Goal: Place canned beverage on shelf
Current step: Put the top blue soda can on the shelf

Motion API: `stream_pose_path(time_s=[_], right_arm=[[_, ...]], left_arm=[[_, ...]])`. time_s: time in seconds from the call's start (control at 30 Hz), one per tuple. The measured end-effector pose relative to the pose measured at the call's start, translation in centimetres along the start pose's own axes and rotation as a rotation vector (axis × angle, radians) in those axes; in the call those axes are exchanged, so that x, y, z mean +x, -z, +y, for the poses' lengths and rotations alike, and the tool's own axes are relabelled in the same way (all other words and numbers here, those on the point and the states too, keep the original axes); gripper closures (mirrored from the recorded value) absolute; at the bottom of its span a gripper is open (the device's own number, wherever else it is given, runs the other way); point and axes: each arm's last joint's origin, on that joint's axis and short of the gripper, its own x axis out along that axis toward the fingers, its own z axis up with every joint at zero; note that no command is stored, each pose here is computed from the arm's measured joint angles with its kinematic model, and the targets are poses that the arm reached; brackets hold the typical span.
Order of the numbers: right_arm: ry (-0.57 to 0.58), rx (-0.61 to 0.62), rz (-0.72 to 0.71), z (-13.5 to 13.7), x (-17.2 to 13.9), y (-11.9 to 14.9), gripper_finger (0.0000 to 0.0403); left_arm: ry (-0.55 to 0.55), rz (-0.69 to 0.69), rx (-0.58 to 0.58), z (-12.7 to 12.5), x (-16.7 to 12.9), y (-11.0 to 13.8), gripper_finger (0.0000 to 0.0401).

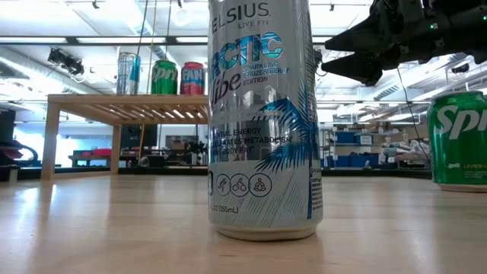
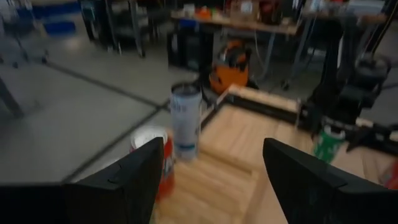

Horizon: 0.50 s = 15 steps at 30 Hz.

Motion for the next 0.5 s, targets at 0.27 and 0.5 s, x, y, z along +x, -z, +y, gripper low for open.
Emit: stream_pose_path(time_s=[0.27,0.5], right_arm=[[0.016,0.003,-0.007,-0.1,0.0,-0.1,0.0064],[0.015,0.010,-0.016,-0.3,0.1,-0.2,0.0064]], left_arm=[[-0.008,0.155,-0.038,0.3,2.9,0.2,0.0124],[-0.229,0.227,-0.018,1.2,5.3,0.6,0.0134]])
